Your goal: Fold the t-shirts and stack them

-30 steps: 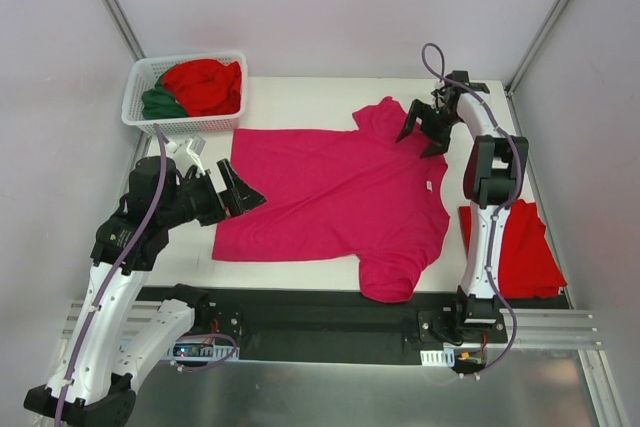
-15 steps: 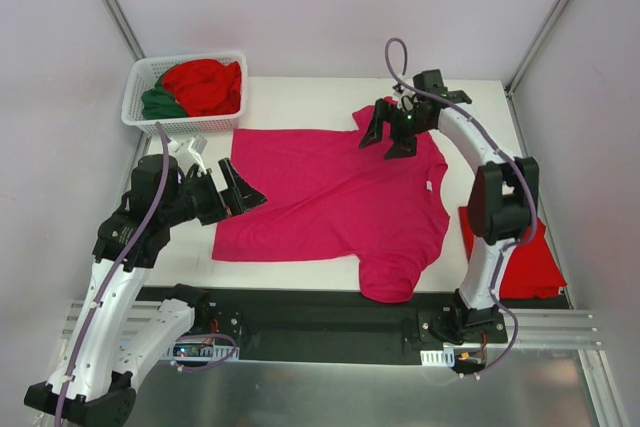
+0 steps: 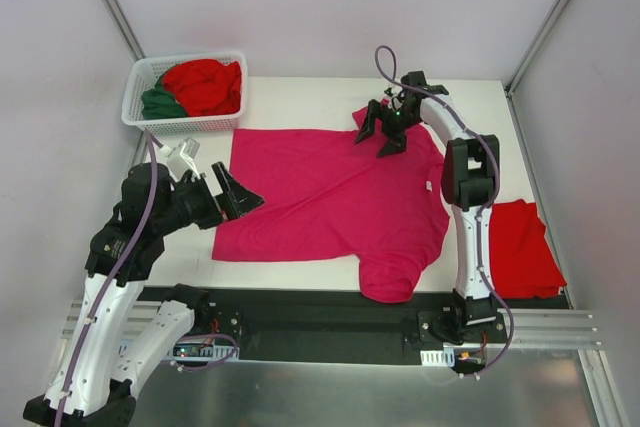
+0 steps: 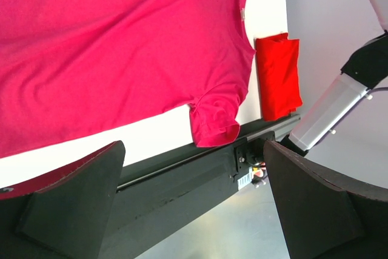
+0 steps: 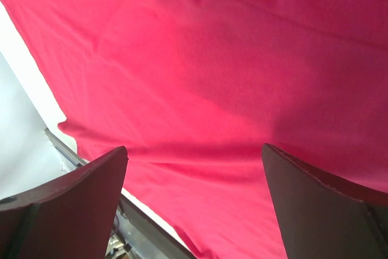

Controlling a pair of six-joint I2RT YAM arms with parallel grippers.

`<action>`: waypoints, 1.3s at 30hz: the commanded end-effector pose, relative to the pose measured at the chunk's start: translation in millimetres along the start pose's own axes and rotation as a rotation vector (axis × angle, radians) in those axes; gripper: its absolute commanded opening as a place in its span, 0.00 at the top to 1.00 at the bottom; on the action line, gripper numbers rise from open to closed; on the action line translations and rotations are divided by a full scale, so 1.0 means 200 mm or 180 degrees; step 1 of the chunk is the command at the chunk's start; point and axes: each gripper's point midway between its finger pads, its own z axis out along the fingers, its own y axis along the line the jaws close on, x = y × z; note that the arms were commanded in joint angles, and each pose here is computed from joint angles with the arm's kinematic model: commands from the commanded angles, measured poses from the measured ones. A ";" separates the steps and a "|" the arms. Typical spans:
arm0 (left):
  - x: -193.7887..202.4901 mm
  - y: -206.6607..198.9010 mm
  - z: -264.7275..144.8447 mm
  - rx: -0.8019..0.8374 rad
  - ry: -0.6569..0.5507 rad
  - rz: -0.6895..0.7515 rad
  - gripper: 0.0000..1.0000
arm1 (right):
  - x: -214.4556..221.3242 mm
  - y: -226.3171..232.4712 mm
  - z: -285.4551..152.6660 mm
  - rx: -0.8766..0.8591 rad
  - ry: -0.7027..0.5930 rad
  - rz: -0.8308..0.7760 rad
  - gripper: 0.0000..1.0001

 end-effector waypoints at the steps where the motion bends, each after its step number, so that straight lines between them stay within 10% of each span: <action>1: 0.00 -0.03 -0.01 0.0092 -0.0004 -0.0063 0.01 | -0.04 -0.08 -0.05 0.0131 -0.0021 0.0056 0.04; 27: 0.03 -0.05 -0.03 0.0121 0.0096 -0.0025 0.01 | -0.22 -0.57 -0.25 0.0736 -0.0321 0.0332 0.04; 39: 0.06 -0.04 -0.05 0.0118 0.0115 0.0025 0.01 | -0.17 -0.23 -0.55 0.0385 -0.0627 0.0170 0.04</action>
